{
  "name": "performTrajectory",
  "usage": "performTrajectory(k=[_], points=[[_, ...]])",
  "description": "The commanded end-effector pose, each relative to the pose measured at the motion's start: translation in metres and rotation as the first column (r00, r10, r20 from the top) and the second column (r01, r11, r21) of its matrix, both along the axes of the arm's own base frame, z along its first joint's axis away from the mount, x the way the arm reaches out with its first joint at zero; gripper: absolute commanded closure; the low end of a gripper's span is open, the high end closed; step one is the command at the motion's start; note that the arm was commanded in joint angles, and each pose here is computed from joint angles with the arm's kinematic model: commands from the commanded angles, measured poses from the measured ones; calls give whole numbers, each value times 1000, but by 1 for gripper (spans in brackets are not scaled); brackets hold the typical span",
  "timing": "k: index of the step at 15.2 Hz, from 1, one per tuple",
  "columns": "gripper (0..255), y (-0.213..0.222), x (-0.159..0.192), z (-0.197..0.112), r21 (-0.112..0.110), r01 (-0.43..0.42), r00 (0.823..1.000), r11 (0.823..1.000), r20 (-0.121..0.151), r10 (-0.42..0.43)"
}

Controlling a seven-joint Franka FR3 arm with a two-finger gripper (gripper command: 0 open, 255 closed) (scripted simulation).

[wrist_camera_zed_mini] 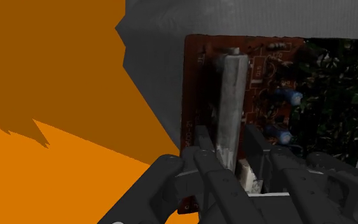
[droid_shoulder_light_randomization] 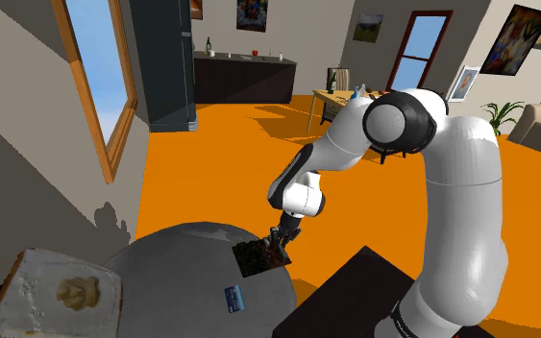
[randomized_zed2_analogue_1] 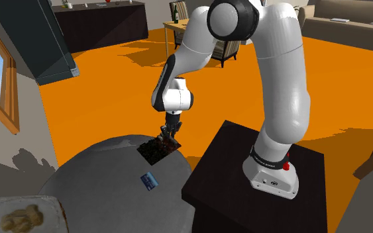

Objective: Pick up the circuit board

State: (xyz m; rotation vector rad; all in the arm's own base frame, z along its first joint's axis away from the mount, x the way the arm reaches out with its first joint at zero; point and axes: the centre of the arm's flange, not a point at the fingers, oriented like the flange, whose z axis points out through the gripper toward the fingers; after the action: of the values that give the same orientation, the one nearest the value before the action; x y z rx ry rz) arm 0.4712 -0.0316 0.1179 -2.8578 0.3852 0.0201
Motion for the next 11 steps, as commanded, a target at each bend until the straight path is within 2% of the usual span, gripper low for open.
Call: performTrajectory(k=[1, 11], points=[[255, 0, 0, 8, 0, 0, 1000, 1000, -1, 0], [255, 0, 0, 61, 0, 0, 1000, 1000, -1, 0]])
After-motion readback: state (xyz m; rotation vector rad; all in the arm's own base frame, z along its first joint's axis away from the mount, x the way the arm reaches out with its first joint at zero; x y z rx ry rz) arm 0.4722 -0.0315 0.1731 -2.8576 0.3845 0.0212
